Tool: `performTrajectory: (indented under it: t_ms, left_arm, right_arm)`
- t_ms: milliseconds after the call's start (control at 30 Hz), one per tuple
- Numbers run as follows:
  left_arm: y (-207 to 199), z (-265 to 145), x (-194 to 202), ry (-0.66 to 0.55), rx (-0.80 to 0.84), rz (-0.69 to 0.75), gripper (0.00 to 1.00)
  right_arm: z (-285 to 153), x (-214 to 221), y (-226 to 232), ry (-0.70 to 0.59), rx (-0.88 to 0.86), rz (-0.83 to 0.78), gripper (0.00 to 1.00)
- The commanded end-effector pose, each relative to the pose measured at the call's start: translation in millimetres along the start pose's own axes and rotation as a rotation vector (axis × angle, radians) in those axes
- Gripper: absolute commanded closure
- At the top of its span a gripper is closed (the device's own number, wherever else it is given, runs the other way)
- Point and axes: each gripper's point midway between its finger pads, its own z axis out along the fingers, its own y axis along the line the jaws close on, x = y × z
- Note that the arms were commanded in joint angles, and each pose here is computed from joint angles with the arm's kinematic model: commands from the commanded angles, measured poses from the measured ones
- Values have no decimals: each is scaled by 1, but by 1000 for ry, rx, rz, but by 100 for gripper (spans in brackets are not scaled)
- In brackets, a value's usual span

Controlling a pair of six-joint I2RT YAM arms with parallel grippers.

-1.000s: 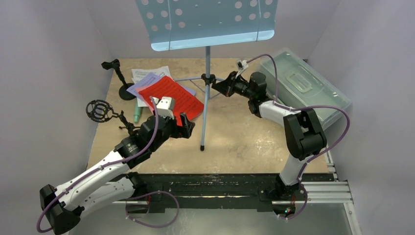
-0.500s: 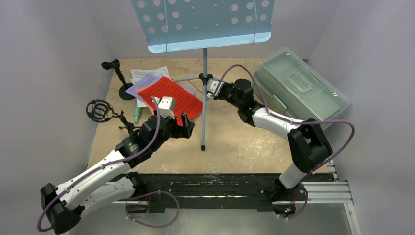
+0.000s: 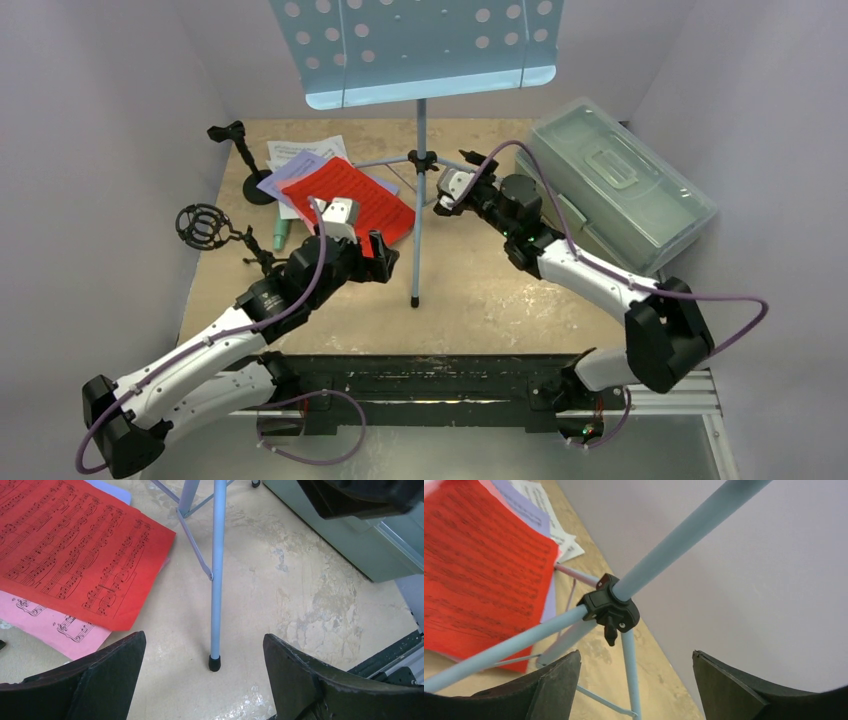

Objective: Pack up the instrument practice props
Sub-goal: Unscrew the knob on the music stand.

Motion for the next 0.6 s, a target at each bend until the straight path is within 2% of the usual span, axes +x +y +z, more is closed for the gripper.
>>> performTrajectory:
  t_ms: [0, 100, 200, 267, 367, 567]
  left_arm:
    - [-6, -6, -18, -56, 33, -15, 13]
    - [-11, -7, -24, -84, 52, -33, 13]
    - [-14, -8, -27, -101, 74, -49, 11]
    - [-15, -8, -26, -105, 80, -60, 8]
    - [-8, -9, -25, -116, 46, -85, 1]
    - [-4, -13, -27, -151, 44, -121, 0]
  right_arm:
    - [-25, -16, 33, -31, -160, 244, 10]
    - [-43, -20, 57, -22, -361, 316, 6]
    - [-59, -22, 58, -38, -493, 425, 4]
    - [-66, -24, 45, -58, -522, 512, 4]
    - [-72, -29, 29, -75, -526, 533, 3]
    - [-72, -46, 14, -95, -516, 679, 2]
